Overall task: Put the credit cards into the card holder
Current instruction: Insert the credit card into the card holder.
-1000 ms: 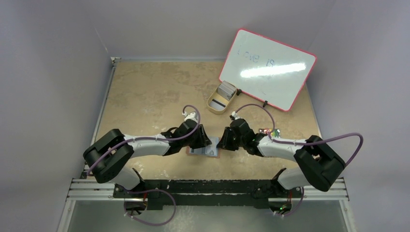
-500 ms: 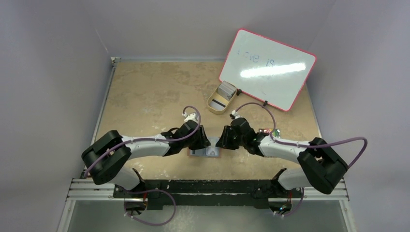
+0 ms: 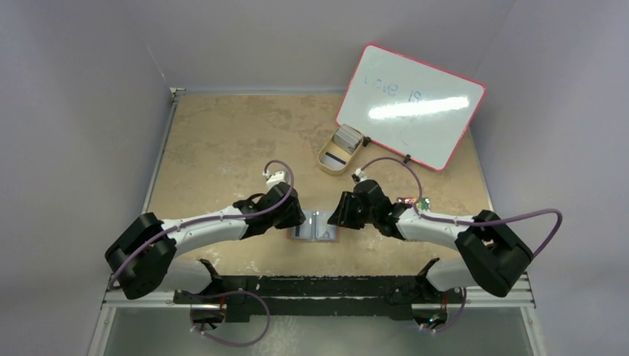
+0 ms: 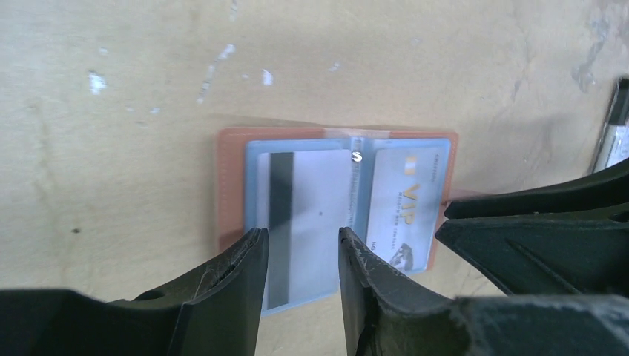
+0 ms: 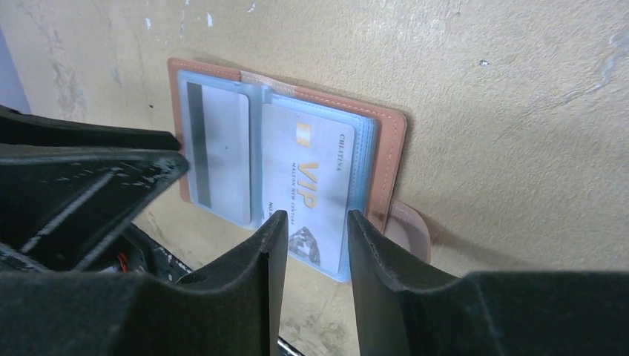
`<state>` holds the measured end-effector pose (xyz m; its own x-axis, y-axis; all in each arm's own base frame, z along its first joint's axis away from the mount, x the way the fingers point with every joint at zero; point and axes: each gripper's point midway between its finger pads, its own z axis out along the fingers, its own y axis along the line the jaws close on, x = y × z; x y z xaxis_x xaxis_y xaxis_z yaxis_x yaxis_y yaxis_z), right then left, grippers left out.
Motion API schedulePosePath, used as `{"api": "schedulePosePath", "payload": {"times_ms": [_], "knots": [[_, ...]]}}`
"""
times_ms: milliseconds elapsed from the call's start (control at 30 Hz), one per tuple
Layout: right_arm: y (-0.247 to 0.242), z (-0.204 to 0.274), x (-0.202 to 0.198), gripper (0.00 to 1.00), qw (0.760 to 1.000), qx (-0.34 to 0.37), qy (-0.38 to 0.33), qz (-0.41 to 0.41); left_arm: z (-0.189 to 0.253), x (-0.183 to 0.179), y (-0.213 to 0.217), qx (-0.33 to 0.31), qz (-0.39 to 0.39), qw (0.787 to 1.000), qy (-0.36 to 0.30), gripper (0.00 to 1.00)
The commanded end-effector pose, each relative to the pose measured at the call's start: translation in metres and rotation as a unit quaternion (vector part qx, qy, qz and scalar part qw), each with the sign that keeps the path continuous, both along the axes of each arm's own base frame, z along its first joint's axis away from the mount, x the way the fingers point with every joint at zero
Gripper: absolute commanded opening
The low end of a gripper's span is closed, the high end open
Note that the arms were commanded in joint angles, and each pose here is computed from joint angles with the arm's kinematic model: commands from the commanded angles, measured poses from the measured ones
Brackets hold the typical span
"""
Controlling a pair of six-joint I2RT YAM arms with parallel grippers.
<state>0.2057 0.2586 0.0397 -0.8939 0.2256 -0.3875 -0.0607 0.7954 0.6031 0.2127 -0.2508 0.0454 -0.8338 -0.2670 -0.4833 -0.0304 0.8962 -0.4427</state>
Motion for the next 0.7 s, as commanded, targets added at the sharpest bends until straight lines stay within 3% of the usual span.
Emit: {"api": "schedulePosePath", "payload": {"times_ms": [0, 467, 667], "knots": [[0.02, 0.012, 0.007, 0.38, 0.999, 0.036, -0.005, 0.01, 0.007, 0.006, 0.025, 0.019, 0.037, 0.999, -0.014, 0.4], [0.022, -0.004, 0.007, 0.42, 1.0, 0.017, 0.01, 0.008, -0.012, -0.004, 0.017, -0.015, 0.011, 1.0, 0.013, 0.45], [0.025, 0.0, 0.005, 0.45, 0.999, 0.032, 0.01, 0.012, -0.013, -0.005, 0.016, -0.024, 0.012, 1.0, 0.013, 0.28]]}}
